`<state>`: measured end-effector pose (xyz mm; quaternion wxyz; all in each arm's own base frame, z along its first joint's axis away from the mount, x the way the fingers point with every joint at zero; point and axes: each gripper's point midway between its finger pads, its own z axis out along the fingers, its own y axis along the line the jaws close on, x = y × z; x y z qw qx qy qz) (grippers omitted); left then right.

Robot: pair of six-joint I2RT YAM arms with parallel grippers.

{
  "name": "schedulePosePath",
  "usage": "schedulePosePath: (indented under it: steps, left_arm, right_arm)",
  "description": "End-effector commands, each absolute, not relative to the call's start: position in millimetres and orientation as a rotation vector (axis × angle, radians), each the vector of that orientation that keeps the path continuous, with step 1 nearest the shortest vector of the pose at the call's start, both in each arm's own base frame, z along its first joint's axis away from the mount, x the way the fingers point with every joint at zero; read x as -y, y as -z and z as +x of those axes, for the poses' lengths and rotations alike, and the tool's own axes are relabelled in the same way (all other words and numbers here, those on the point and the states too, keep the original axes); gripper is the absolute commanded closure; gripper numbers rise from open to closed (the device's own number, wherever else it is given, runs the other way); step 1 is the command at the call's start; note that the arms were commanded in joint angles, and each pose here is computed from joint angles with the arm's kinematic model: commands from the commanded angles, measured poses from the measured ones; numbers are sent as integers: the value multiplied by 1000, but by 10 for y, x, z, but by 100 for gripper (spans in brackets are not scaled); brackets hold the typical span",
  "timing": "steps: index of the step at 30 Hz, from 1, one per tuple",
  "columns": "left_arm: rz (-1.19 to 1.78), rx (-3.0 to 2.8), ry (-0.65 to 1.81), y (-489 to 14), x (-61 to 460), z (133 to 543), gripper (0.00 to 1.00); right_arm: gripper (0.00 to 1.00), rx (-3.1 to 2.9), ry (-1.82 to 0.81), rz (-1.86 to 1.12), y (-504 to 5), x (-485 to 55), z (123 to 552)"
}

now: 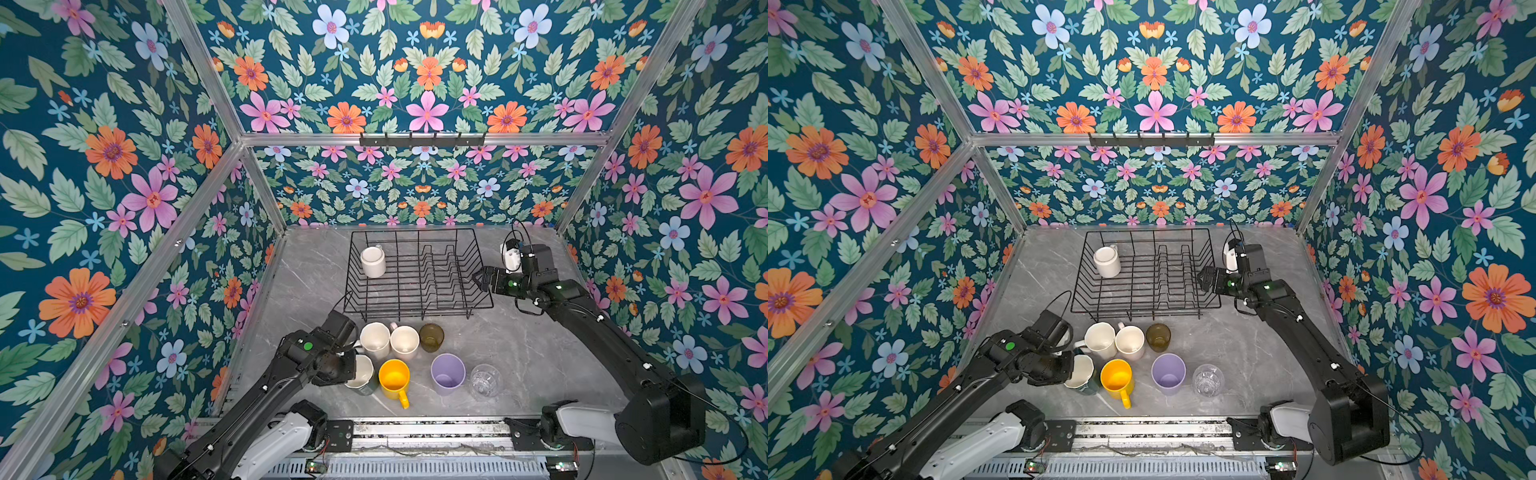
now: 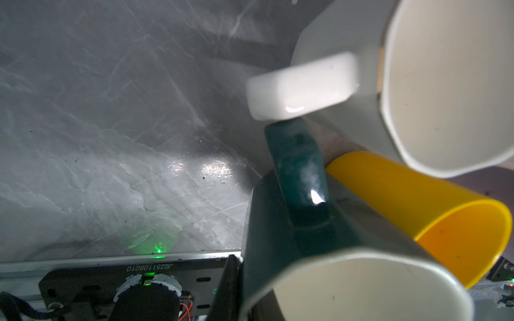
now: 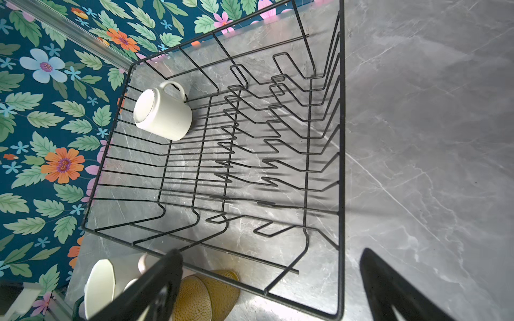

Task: Load cups into a dish rack
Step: Place the cup upside down at the dish rack.

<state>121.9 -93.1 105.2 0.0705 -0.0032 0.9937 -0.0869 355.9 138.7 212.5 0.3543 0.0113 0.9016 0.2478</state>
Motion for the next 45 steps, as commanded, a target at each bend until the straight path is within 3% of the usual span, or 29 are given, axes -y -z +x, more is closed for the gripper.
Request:
schedulePosePath:
  steps: [1,18,25,37,45]
  left_arm:
    - [24,-2981,270,-1126,930,1207,100]
    - [158,-2799,230,-1988,838,1359,100]
    - [235,-2604,121,-2775,770,1684,100]
    - [488,-2091,281,-3393,1496,2589,100]
    - [562,-1650,417,-3870,1893,2807,100]
  right_arm:
    - [2,-2316,-654,15,-2165,-1414,3583]
    - [2,-2299,-677,8,-2259,-1430,3542]
    - [2,-2274,-688,-11,-2389,-1432,3479]
    - [2,-2114,-949,-141,-2898,-1728,3295]
    - [3,-1917,-1286,-363,-3372,-2093,3032]
